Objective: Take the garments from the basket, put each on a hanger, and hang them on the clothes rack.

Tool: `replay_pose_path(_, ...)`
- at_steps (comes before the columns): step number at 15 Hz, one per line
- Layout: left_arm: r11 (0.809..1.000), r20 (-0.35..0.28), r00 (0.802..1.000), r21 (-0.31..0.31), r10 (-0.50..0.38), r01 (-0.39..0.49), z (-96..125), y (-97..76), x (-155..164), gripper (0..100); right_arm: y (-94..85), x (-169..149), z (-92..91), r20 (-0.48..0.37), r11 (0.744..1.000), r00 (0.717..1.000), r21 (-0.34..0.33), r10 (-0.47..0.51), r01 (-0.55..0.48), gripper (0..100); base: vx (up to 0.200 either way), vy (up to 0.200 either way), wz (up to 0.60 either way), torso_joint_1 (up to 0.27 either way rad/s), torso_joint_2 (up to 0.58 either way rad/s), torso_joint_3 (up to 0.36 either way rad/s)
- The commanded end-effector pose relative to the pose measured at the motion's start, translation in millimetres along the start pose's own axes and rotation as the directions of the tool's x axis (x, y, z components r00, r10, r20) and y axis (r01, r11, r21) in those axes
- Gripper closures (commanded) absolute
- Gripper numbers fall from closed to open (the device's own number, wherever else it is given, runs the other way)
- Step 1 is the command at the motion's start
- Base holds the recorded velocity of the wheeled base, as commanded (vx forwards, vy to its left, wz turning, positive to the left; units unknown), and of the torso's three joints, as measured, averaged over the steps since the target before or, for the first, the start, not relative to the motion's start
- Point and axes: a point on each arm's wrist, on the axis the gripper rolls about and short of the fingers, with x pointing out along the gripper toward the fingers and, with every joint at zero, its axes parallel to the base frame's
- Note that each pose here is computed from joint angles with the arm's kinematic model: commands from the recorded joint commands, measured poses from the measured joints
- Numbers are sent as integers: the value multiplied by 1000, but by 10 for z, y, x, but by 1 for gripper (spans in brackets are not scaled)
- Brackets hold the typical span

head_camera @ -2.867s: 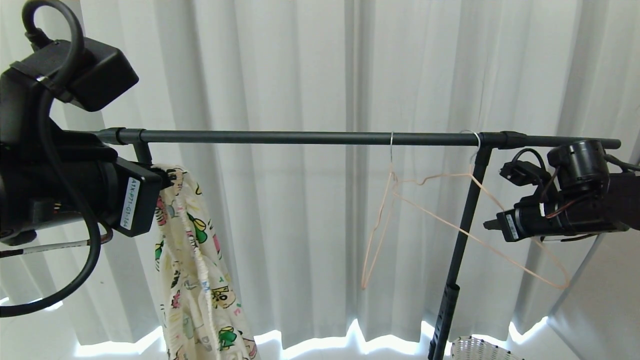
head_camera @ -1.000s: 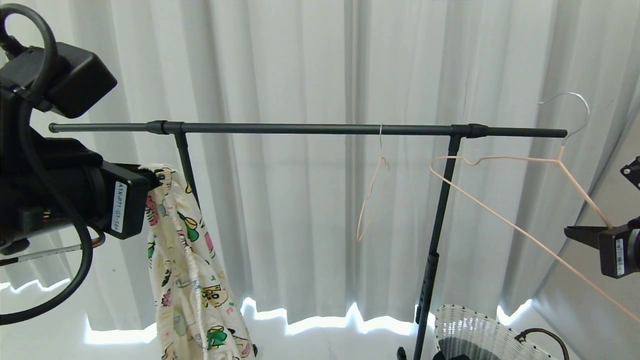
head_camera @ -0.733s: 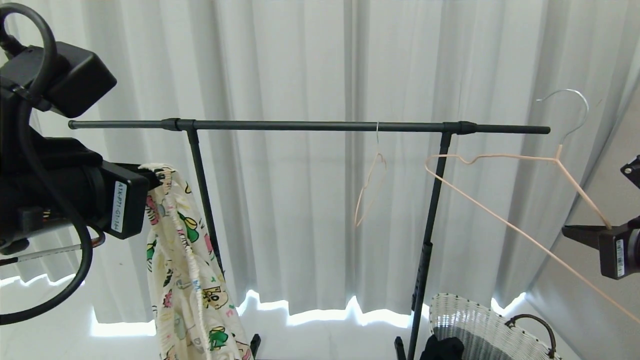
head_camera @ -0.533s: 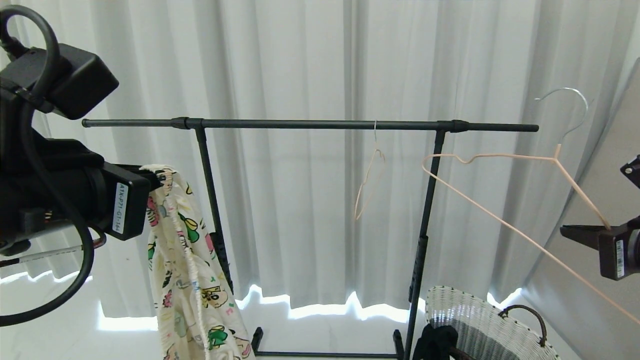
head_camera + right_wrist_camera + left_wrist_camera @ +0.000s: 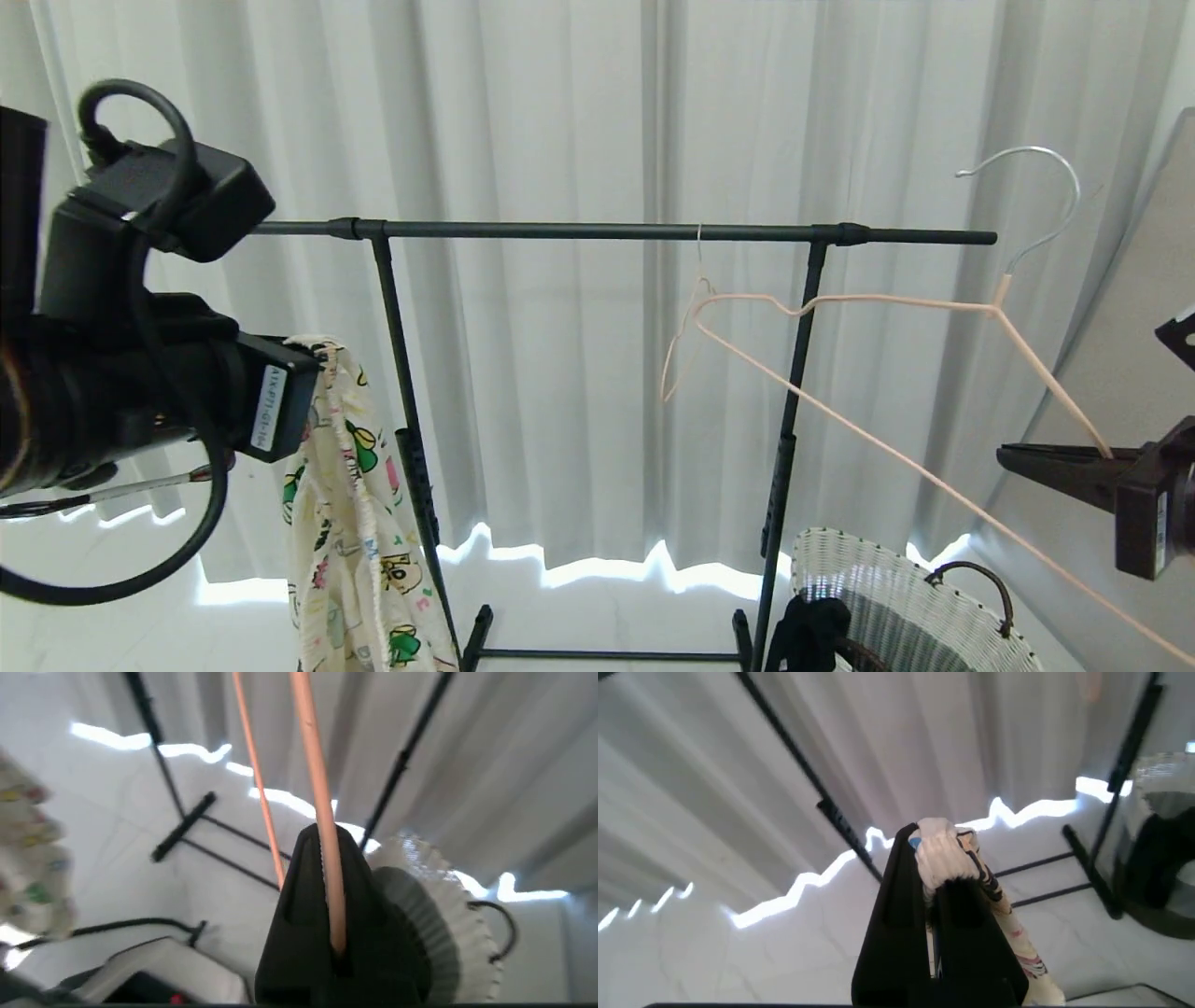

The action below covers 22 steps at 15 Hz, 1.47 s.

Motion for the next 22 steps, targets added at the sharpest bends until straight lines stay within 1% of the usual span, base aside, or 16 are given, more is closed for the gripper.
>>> replay_pose_path(1, 993, -109, 989, -48, 101, -107, 80, -155, 478, 100, 400, -149, -68, -36, 966, 966, 10, 257, -257, 100, 0, 0, 0, 0, 0, 0)
replay_pose_path(2, 986, -123, 984, -88, 127, -139, 139, -192, 610, 100, 498, -171, -91, -59, 947, 945, 27, 322, -321, 100, 0, 0, 0, 0, 0, 0)
replay_pose_path(3, 981, -126, 983, -128, 131, -147, 189, -228, 700, 100, 567, -176, -109, -75, 931, 928, 48, 366, -363, 100, 0, 0, 0, 0, 0, 0)
replay_pose_path(5, 973, -113, 988, -191, 109, -129, 281, -327, 786, 100, 694, -126, -144, -121, 906, 898, 79, 424, -417, 100, 0, 0, 0, 0, 0, 0)
replay_pose_path(7, 959, -111, 989, -256, 94, -120, 325, -407, 854, 100, 795, -33, -166, -157, 894, 880, 92, 448, -439, 100, 0, 0, 0, 0, 0, 0)
replay_pose_path(8, 955, -103, 991, -276, 86, -111, 345, -436, 847, 100, 828, 40, -164, -160, 894, 880, 95, 447, -437, 100, 0, 0, 0, 0, 0, 0)
replay_pose_path(9, 955, -99, 992, -277, 81, -105, 353, -448, 834, 100, 854, 117, -158, -157, 900, 886, 102, 436, -424, 100, 0, 0, 0, 0, 0, 0)
replay_pose_path(11, 954, -87, 993, -282, 75, -97, 381, -460, 812, 100, 899, 275, -157, -162, 927, 914, 120, 372, -356, 100, 0, 0, 0, 0, 0, 0)
replay_pose_path(12, 954, -86, 993, -284, 75, -97, 384, -459, 811, 100, 910, 297, -147, -159, 928, 916, 125, 368, -351, 100, 0, 0, 0, 0, 0, 0)
replay_pose_path(13, 957, -80, 995, -279, 62, -82, 393, -508, 794, 100, 935, 359, -138, -166, 932, 919, 128, 357, -339, 100, 0, 0, 0, 0, 0, 0)
replay_pose_path(17, 957, -75, 997, -284, 37, -57, 393, -601, 771, 100, 969, 423, -91, -165, 933, 920, 128, 355, -337, 100, 0, 0, 0, 0, 0, 0)
replay_pose_path(18, 957, -74, 997, -287, 32, -52, 391, -621, 763, 100, 982, 464, -71, -166, 936, 924, 129, 345, -326, 100, 0, 0, 0, 0, 0, 0)
replay_pose_path(20, 956, -75, 996, -287, 47, -67, 393, -616, 768, 100, 971, 532, -40, -156, 953, 943, 128, 292, -274, 100, 0, 0, 0, 0, 0, 0)
replay_pose_path(22, 952, -79, 993, -287, 84, -103, 387, -612, 774, 100, 974, 558, 22, -111, 952, 951, 143, 287, -270, 100, 0, 0, 0, 0, 0, 0)
